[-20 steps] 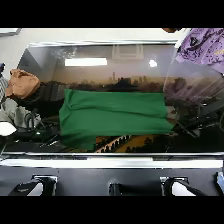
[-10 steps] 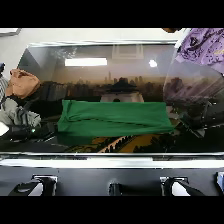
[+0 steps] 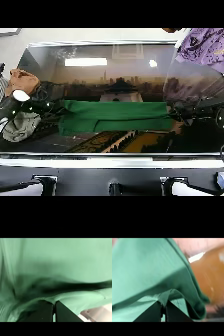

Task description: Fold the clothes and pants, and hang the long-sleeved shirts on hangers.

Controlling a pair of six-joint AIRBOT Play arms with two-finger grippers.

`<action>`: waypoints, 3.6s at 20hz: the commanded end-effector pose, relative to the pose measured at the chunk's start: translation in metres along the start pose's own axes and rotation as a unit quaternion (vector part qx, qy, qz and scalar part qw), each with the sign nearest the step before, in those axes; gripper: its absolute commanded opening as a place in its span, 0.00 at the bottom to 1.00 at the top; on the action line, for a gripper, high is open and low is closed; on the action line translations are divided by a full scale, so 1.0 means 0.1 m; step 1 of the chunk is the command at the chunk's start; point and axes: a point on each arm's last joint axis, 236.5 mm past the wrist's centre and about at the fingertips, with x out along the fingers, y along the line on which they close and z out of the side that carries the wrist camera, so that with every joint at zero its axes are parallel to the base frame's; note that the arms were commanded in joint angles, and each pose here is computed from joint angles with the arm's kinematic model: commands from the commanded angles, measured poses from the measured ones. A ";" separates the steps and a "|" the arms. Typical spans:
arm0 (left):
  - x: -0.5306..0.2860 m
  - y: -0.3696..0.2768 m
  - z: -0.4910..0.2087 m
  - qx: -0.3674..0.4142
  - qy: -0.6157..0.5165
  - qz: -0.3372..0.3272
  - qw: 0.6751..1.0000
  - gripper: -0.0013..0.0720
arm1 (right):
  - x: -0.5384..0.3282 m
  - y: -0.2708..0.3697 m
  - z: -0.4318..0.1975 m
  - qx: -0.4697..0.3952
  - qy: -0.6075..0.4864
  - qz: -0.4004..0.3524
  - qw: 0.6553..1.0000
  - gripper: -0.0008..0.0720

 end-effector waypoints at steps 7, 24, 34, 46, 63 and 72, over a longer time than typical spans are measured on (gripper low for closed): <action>0.51 0.10 0.58 0.005 0.015 -0.002 1.000 0.05 | 0.53 0.18 0.41 -0.034 -0.037 0.003 0.999 0.05; -0.22 -0.03 0.90 0.034 -0.030 0.021 0.999 0.58 | 0.26 -0.26 0.36 -0.029 0.086 0.073 0.993 0.76; -0.17 -0.15 0.87 0.040 -0.027 0.013 0.999 0.56 | 0.72 0.17 0.05 -0.079 0.122 0.059 0.988 0.05; 1.54 -2.30 -0.29 0.018 0.053 -0.136 0.989 0.05 | -0.91 0.93 0.23 -0.094 -0.050 0.017 0.994 0.05; 2.83 -3.91 -1.82 -0.018 0.130 -0.250 0.959 0.04 | -1.73 0.98 0.00 -0.059 -0.102 -0.047 0.992 0.05; 1.74 -2.80 -0.70 0.146 0.116 -0.079 0.979 0.04 | -1.69 1.47 -0.16 -0.043 -0.074 0.054 0.995 0.05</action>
